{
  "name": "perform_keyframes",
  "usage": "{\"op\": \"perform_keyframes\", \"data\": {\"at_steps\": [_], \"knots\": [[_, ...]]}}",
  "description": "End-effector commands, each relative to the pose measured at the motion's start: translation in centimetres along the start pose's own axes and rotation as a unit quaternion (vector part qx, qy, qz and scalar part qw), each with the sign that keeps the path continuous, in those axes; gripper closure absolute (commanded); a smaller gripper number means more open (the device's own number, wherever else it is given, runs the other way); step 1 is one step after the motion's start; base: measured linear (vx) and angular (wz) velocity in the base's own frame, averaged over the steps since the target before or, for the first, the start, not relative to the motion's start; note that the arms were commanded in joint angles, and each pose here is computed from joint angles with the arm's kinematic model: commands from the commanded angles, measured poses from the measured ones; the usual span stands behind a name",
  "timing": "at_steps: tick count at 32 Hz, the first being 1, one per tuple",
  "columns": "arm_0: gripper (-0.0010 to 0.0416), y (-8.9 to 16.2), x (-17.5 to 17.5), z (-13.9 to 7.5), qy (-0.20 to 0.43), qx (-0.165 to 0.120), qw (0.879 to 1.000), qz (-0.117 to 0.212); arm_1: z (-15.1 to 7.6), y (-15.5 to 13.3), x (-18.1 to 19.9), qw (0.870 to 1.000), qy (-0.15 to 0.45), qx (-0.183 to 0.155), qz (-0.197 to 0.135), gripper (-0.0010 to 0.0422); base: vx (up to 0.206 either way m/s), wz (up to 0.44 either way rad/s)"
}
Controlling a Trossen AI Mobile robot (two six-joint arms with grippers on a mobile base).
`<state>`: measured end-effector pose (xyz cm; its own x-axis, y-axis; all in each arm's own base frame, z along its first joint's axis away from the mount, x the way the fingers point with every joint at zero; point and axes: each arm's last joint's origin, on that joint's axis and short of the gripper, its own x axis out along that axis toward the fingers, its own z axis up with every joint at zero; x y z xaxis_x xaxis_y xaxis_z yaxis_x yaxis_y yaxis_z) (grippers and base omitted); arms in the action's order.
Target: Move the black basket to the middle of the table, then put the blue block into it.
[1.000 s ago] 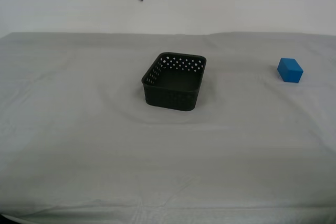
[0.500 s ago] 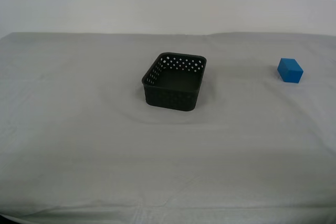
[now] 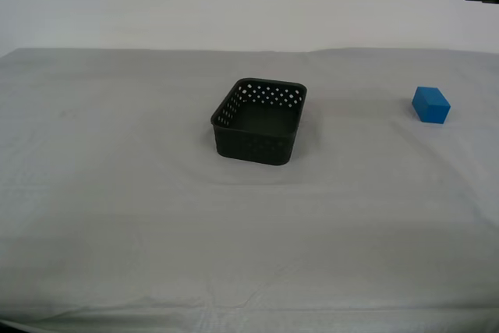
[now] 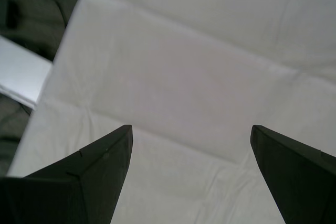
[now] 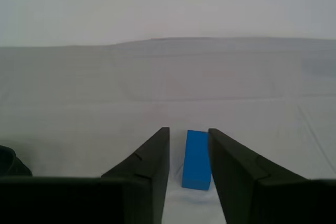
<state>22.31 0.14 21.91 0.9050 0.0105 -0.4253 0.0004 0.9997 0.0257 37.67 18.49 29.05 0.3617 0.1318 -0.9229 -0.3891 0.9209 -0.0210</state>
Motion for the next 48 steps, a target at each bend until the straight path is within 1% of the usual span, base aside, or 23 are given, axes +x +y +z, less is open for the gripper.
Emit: {"op": "perform_keyframes", "data": {"at_steps": [1,3,4,6,7,9,10,11,12,14,17,18,20,22,25,29,31,34,36,38,41,44,48], "knots": [[0.0247,-0.1,0.4,0.4,0.015,0.001,1.000,-0.004,-1.3,1.1,2.5,1.000,0.024,-0.017,0.003,0.0105,0.000,0.000],[0.0214,-0.1,0.8,0.7,0.031,0.002,1.000,-0.005,-1.8,1.1,3.4,0.999,0.035,-0.018,0.001,0.0106,0.000,0.000],[0.0174,-0.1,1.6,0.9,0.053,0.003,0.999,-0.005,-2.2,1.0,4.0,0.999,0.042,-0.017,-0.004,0.0106,0.000,0.000],[0.0143,-0.1,2.4,1.0,0.069,0.004,0.998,-0.006,-2.3,0.9,4.2,0.999,0.043,-0.020,-0.020,0.0105,0.000,0.000],[0.0112,-0.2,3.5,1.1,0.083,0.005,0.997,-0.007,-2.3,0.8,4.2,0.998,0.042,-0.021,-0.031,0.0106,0.000,0.000],[0.0096,-0.2,4.1,1.0,0.091,0.006,0.996,-0.007,-2.3,0.8,4.2,0.998,0.040,-0.025,-0.032,0.0105,0.000,0.000],[0.0072,-0.2,6.0,0.9,0.114,0.005,0.993,-0.011,-2.3,0.6,4.2,0.998,0.039,-0.027,-0.035,0.0105,0.000,0.000],[0.0070,-0.2,6.4,0.8,0.118,0.005,0.993,-0.011,-2.2,0.6,4.2,0.998,0.039,-0.029,-0.036,0.0105,0.000,0.000],[0.0067,-0.3,8.0,0.7,0.136,0.004,0.991,-0.015,-2.2,-0.2,4.2,0.998,0.040,-0.024,-0.039,0.0105,-0.017,-0.048],[0.0069,-0.4,9.3,0.3,0.151,0.001,0.988,-0.023,-2.1,-1.2,4.3,0.998,0.039,-0.011,-0.043,0.0106,0.015,0.041],[0.0083,-0.6,11.2,-0.3,0.173,-0.003,0.984,-0.029,-2.0,-2.9,4.3,0.998,0.033,0.009,-0.050,0.0106,0.006,0.007],[0.0095,-0.8,12.4,-0.7,0.186,-0.013,0.982,-0.036,-2.0,-4.2,4.3,0.998,0.031,0.025,-0.056,0.0106,-0.018,-0.027],[0.0105,-0.9,13.2,-1.3,0.199,-0.022,0.979,-0.039,-2.1,-5.4,4.3,0.997,0.031,0.037,-0.060,0.0105,-0.006,-0.008],[0.0105,-1.0,13.8,-1.8,0.211,-0.021,0.977,-0.039,-2.1,-6.1,4.3,0.996,0.031,0.046,-0.064,0.0105,0.000,0.000],[0.0089,-1.0,14.5,-2.9,0.226,-0.022,0.973,-0.039,-2.2,-7.2,4.3,0.996,0.031,0.058,-0.068,0.0105,0.000,0.000],[0.0052,-1.3,15.7,-4.6,0.243,-0.022,0.969,-0.046,-2.4,-8.4,4.3,0.994,0.032,0.071,-0.073,0.0105,0.000,0.000],[0.0048,-1.6,16.5,-5.6,0.247,-0.022,0.967,-0.056,-2.5,-8.6,4.3,0.994,0.034,0.074,-0.073,0.0106,0.000,0.000],[0.0049,-1.6,17.0,-6.1,0.252,-0.022,0.966,-0.056,-2.5,-8.7,4.3,0.994,0.034,0.074,-0.073,0.0105,0.000,0.000],[0.0054,-1.6,18.1,-7.1,0.267,-0.022,0.962,-0.055,-2.5,-8.9,4.2,0.994,0.036,0.076,-0.074,0.0106,0.000,0.000],[0.0057,-1.7,18.9,-7.4,0.272,-0.022,0.960,-0.055,-2.6,-9.1,4.2,0.994,0.035,0.078,-0.074,0.0105,0.000,0.000],[0.0077,-1.7,19.4,-7.1,0.268,-0.021,0.961,-0.056,-2.6,-9.2,4.2,0.993,0.036,0.079,-0.075,0.0106,0.000,0.000],[0.0131,-1.7,19.6,-6.7,0.267,-0.020,0.962,-0.056,-2.6,-9.2,4.2,0.993,0.036,0.080,-0.075,0.0106,0.000,0.000],[0.0281,-1.7,19.5,-6.7,0.269,-0.020,0.961,-0.056,-2.5,-9.2,4.2,0.993,0.033,0.081,-0.075,0.0105,0.000,0.000]]}}
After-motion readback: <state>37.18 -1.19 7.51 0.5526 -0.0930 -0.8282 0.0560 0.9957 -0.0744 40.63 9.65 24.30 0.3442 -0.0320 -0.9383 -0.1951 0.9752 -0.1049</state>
